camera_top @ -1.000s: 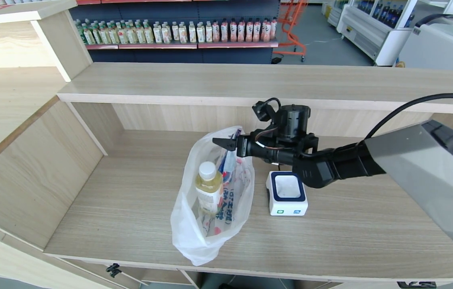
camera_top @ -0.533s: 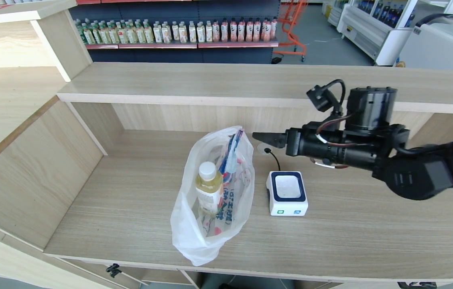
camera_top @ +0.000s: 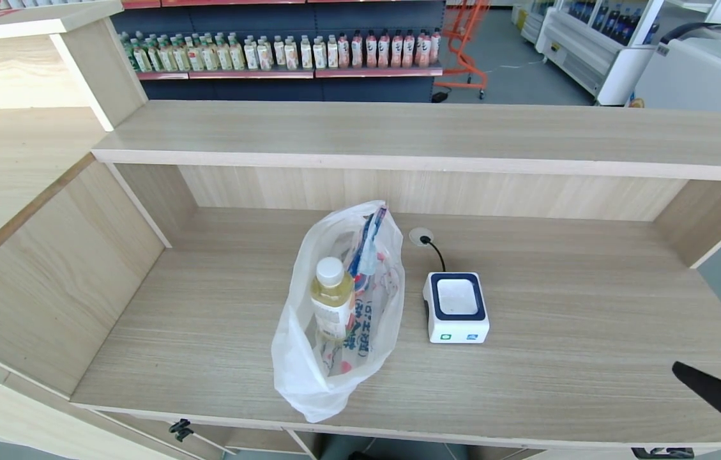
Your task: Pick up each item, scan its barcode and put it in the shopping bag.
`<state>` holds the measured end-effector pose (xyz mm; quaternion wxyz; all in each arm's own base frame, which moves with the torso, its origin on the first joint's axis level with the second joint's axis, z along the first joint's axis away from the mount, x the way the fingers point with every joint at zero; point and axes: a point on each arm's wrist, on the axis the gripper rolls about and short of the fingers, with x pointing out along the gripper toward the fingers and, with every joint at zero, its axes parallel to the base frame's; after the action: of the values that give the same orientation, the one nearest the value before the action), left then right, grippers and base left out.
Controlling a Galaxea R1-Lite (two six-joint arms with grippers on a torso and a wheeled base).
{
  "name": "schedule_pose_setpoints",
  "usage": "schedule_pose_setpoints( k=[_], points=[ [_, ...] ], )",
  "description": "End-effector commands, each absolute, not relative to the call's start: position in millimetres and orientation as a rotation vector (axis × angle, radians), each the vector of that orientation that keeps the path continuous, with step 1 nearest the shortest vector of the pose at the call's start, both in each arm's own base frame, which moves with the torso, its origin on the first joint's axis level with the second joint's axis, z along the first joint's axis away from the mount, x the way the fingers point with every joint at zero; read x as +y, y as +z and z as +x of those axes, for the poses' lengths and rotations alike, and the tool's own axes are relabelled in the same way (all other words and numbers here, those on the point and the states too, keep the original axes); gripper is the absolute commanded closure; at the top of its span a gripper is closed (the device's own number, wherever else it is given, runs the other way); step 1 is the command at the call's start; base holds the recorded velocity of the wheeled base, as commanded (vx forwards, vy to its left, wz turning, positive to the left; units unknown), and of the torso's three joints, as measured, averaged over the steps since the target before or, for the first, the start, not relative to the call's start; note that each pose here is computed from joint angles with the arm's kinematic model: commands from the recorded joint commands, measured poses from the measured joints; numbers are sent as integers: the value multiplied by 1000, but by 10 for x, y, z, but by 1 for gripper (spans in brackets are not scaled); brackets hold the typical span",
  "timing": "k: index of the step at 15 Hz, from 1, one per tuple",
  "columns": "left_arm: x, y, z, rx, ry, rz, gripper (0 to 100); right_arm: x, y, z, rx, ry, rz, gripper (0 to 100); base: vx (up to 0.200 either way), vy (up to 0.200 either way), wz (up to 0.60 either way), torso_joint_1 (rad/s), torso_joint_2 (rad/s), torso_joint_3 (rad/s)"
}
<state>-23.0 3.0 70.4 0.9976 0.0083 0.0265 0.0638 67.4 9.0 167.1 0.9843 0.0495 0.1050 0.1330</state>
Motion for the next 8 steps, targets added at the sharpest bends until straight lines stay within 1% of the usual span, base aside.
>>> schedule_pose_setpoints(
  k=[1, 3, 4, 5, 6, 8],
  points=[
    [30, 703, -230, 53, 128, 17, 0, 20, 846, -126, 57, 34, 3, 0, 0, 0, 0, 0, 0, 0],
    [30, 703, -230, 53, 129, 16, 0, 12, 827, -231, -71, 65, -17, 0, 0, 0, 0, 0, 0, 0],
    [30, 703, -230, 53, 128, 17, 0, 10, 829, -231, -73, 57, -25, 0, 0, 0, 0, 0, 0, 0],
    [30, 703, -230, 53, 129, 16, 0, -15, 800, -229, -44, -55, -9, 0, 0, 0, 0, 0, 0, 0],
    [30, 703, -230, 53, 128, 17, 0, -23, 788, -230, -34, -96, 43, 0, 0, 0, 0, 0, 0, 0],
    [30, 703, -230, 53, 129, 16, 0, -23, 785, -229, -31, -91, 47, 0, 0, 0, 0, 0, 0, 0]
  ],
)
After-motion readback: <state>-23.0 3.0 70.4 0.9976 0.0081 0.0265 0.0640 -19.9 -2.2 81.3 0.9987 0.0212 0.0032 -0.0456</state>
